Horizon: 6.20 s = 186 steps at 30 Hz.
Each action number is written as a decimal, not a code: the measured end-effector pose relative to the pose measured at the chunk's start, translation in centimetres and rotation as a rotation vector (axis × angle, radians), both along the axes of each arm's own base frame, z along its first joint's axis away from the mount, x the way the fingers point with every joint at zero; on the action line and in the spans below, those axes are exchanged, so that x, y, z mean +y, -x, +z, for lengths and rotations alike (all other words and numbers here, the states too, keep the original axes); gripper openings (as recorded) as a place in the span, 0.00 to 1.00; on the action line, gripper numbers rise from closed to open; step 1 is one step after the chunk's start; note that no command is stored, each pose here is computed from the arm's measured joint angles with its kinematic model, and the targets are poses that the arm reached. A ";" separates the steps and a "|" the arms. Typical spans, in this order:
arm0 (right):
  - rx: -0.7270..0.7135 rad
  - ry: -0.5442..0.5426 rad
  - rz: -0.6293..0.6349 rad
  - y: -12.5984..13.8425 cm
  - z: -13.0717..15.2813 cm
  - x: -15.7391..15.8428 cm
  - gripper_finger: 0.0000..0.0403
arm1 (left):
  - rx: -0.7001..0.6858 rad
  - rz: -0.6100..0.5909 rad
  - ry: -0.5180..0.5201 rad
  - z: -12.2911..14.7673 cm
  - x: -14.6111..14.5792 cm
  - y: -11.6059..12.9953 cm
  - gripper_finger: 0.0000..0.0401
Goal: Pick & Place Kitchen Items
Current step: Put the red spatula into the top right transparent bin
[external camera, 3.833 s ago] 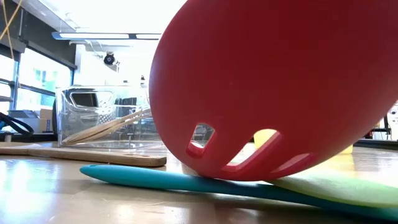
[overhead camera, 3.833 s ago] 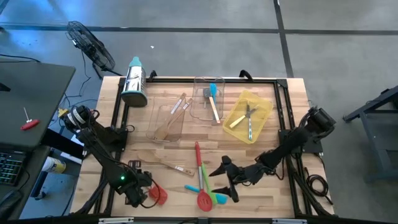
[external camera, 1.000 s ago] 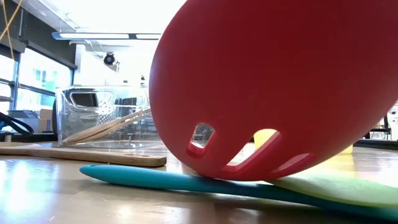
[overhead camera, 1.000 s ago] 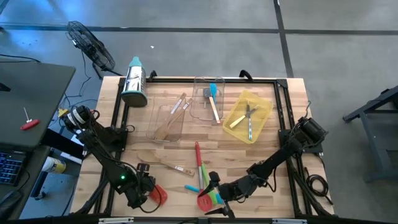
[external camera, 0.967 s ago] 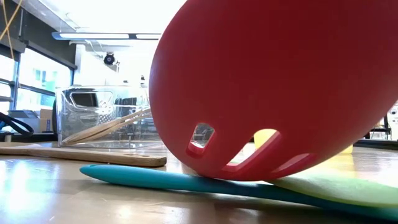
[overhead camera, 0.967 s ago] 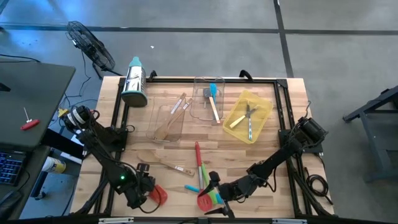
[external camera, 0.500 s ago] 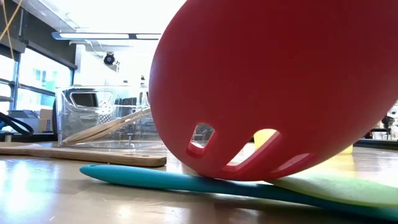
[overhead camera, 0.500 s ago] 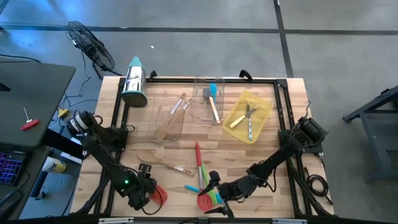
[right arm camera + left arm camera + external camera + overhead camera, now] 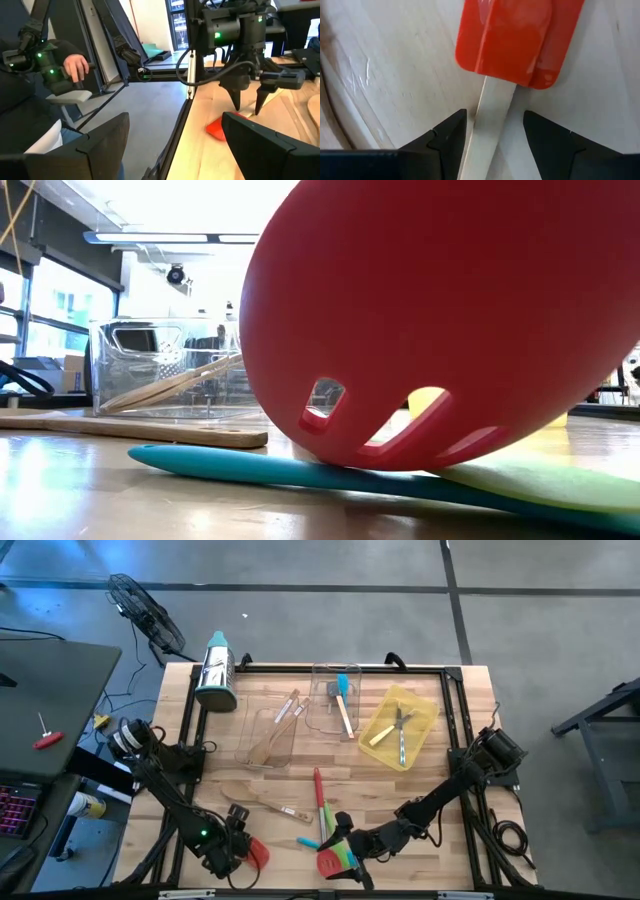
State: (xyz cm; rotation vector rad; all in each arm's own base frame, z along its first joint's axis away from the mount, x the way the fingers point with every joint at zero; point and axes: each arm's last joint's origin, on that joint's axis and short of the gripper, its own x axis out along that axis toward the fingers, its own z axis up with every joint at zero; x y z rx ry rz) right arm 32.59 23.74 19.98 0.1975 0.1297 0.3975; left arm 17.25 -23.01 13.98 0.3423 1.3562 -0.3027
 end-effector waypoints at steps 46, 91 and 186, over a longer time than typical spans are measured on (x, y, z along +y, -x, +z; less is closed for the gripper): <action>0.002 0.001 -0.041 -0.1 0.0 -0.1 0.77 | 0.023 -0.038 0.036 -2.6 1.7 -0.3 0.17; 0.383 -0.355 -0.085 -5.0 -2.4 -3.1 0.77 | -0.045 0.037 0.014 -1.2 0.9 -1.2 0.17; 0.474 -0.494 -0.282 -8.4 -5.3 -9.0 0.70 | -0.545 0.282 -0.272 4.6 2.0 -7.4 0.16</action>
